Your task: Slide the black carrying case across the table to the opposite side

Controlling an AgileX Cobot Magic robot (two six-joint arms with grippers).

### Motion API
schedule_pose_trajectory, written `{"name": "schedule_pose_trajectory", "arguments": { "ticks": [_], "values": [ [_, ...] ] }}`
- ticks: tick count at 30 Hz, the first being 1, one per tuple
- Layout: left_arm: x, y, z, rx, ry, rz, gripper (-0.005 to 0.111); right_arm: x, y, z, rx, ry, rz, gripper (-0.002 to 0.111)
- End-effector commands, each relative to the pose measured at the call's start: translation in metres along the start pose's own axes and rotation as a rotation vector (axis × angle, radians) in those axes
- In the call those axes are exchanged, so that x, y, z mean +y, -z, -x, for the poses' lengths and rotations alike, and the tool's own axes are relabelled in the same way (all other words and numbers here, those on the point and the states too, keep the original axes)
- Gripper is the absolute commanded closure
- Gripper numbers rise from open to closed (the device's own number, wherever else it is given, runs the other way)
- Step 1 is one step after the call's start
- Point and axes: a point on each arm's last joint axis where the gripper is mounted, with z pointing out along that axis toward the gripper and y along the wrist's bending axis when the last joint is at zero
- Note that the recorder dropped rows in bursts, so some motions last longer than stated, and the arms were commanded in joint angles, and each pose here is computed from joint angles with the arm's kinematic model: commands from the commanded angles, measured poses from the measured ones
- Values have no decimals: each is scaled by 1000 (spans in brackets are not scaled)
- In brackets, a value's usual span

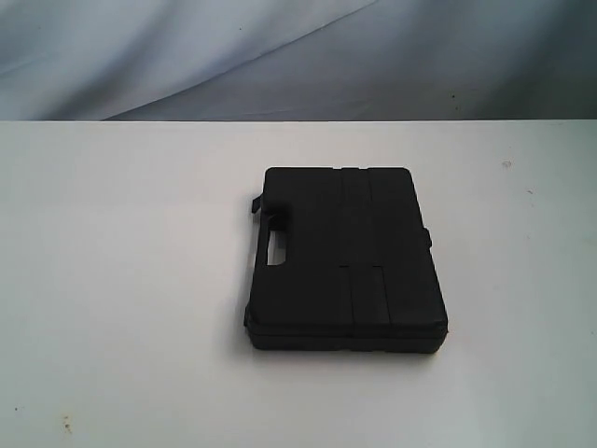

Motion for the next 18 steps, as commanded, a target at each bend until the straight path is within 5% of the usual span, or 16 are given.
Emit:
{"name": "schedule_pose_trajectory", "arguments": {
  "ticks": [1,18],
  "values": [
    [0,0,-1,-3,5,4,106,0,8,4,-79,24,-1,108],
    [0,0,-1,-3,5,4,106,0,10,-3,-3,60,3,108]
  ]
}}
